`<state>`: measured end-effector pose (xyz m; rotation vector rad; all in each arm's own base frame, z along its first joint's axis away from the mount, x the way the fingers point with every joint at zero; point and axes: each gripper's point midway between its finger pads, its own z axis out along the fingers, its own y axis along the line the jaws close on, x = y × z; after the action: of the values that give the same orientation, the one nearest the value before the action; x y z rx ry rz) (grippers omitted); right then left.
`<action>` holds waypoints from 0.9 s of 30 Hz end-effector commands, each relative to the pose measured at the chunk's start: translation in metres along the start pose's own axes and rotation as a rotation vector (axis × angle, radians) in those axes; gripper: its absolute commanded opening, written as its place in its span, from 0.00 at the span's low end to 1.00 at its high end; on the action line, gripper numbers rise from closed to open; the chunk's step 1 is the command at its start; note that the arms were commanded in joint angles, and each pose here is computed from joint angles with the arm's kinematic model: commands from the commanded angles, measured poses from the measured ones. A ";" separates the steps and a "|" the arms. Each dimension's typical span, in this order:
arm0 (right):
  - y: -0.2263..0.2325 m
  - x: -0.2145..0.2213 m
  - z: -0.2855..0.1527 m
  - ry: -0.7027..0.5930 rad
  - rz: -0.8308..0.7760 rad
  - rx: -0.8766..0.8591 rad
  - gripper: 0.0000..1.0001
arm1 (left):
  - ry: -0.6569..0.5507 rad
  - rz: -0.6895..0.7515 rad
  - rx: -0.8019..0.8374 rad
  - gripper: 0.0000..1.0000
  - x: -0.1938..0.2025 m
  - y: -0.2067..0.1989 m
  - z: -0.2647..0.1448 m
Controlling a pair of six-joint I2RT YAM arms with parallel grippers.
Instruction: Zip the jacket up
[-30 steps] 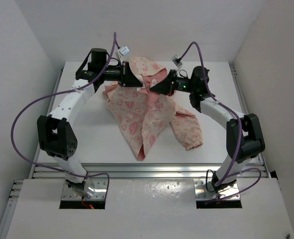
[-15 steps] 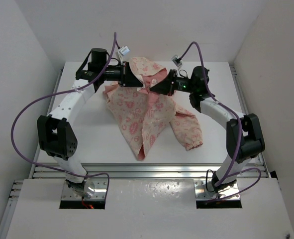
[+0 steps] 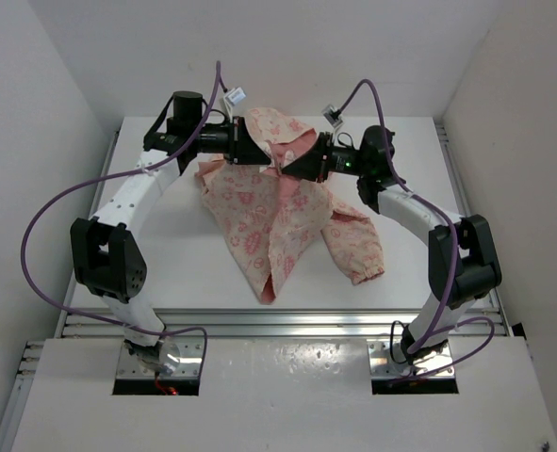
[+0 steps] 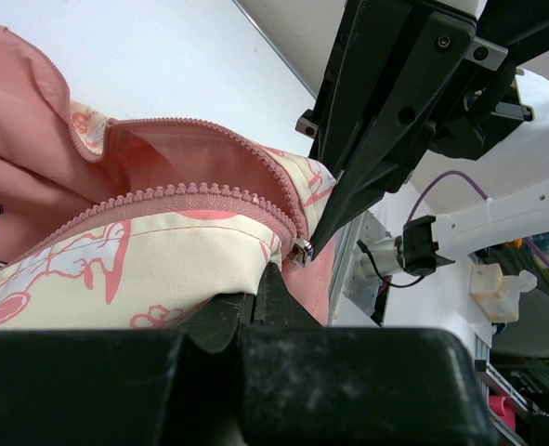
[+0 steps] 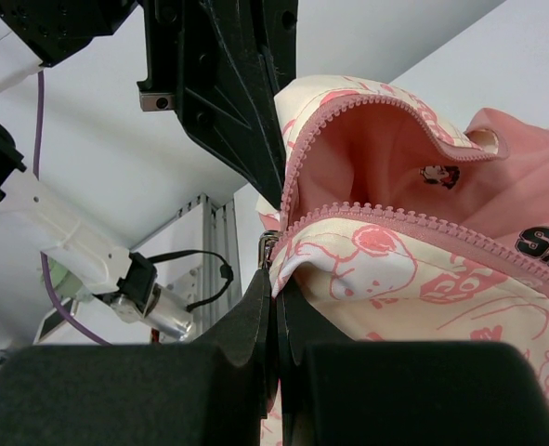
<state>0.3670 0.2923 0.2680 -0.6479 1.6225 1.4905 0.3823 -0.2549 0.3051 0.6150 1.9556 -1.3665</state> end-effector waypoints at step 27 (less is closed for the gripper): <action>0.009 -0.031 0.000 -0.052 -0.095 -0.035 0.00 | -0.029 0.077 0.047 0.00 -0.015 -0.026 -0.007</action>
<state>0.3734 0.2877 0.2713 -0.6310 1.6210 1.4846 0.3821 -0.2550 0.3052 0.6167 1.9547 -1.3676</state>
